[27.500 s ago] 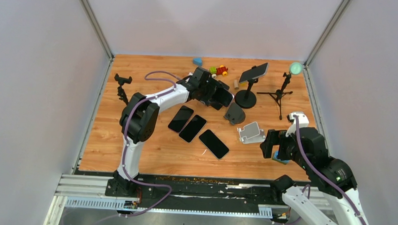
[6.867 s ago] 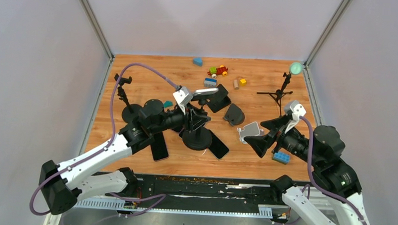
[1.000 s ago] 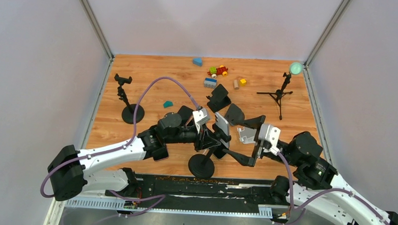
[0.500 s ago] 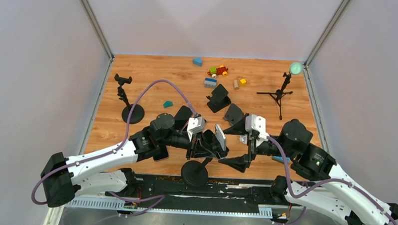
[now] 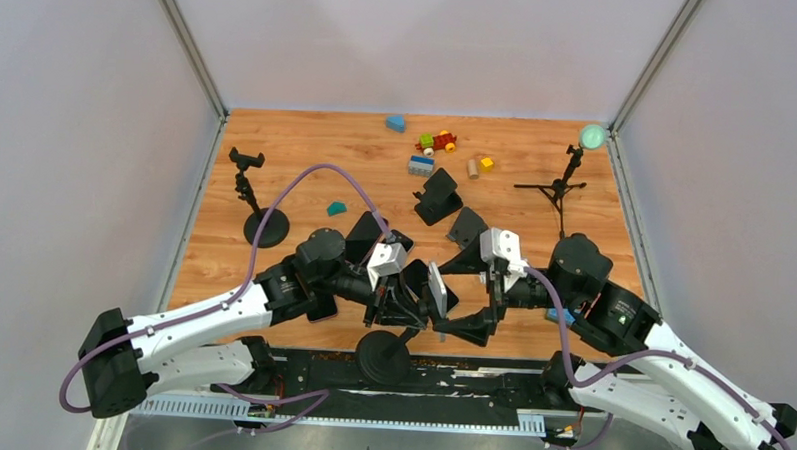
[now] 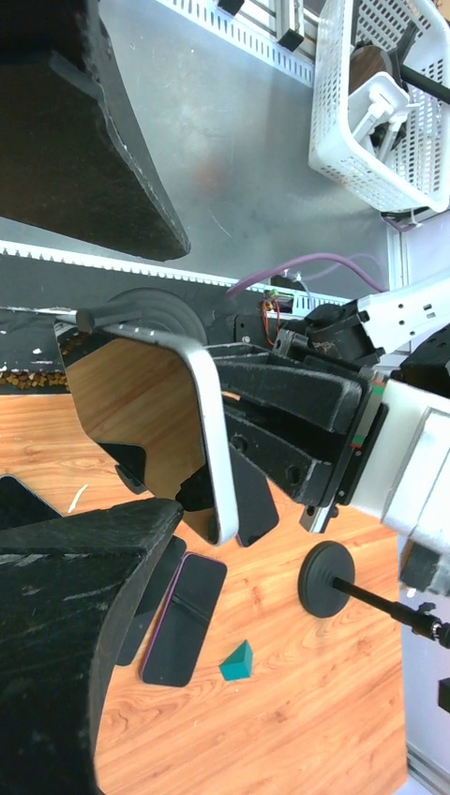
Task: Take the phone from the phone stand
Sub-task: Adjust the phone stand with the phone.
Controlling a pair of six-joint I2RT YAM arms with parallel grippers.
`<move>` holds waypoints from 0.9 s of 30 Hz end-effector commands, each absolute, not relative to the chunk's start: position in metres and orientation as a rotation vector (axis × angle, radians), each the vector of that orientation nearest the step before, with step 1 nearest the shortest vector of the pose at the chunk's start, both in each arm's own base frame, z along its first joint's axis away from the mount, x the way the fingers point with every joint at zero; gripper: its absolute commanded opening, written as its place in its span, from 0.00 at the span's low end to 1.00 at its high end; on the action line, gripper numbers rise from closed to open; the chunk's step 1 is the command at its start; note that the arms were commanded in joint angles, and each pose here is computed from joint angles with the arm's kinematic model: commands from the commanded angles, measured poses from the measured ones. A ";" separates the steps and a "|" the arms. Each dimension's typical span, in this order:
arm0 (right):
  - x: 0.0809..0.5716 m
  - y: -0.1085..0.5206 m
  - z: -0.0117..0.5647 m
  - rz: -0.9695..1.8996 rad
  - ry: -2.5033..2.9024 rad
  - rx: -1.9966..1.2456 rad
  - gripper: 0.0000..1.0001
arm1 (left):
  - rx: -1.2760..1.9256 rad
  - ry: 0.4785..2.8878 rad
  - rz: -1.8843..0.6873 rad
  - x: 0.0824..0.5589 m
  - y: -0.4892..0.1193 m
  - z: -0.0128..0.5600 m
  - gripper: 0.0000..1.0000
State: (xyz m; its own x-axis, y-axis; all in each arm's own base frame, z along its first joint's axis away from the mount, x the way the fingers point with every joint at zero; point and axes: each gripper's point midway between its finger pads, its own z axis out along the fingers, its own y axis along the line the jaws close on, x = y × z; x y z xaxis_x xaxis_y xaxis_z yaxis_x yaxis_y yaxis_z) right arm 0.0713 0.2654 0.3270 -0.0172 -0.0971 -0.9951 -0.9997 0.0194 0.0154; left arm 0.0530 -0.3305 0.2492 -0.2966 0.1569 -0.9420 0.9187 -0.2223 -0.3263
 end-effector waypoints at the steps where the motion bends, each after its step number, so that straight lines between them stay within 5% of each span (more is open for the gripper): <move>1: 0.076 0.275 0.332 1.213 1.280 -1.233 1.00 | 1.320 1.207 -1.615 0.043 -0.326 0.293 0.00; 14: 0.068 0.289 0.328 1.356 1.249 -1.263 0.99 | 1.341 1.189 -1.637 0.037 -0.322 0.294 0.00; 22: 0.054 0.288 0.325 1.437 1.208 -1.323 0.87 | 1.343 1.174 -1.643 0.037 -0.323 0.295 0.00; 27: 0.053 0.288 0.322 1.444 1.202 -1.325 0.70 | 1.343 1.178 -1.642 0.038 -0.325 0.293 0.00</move>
State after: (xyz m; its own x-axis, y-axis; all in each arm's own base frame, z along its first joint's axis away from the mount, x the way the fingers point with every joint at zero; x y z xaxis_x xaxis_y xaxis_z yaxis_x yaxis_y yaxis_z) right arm 0.0637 0.2893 0.3144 -0.1326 -0.0664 -0.9890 -0.9795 -0.1438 0.1409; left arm 0.0368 -0.3221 0.2569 -0.2845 0.1544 -0.9461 0.8979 -0.3028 -0.3195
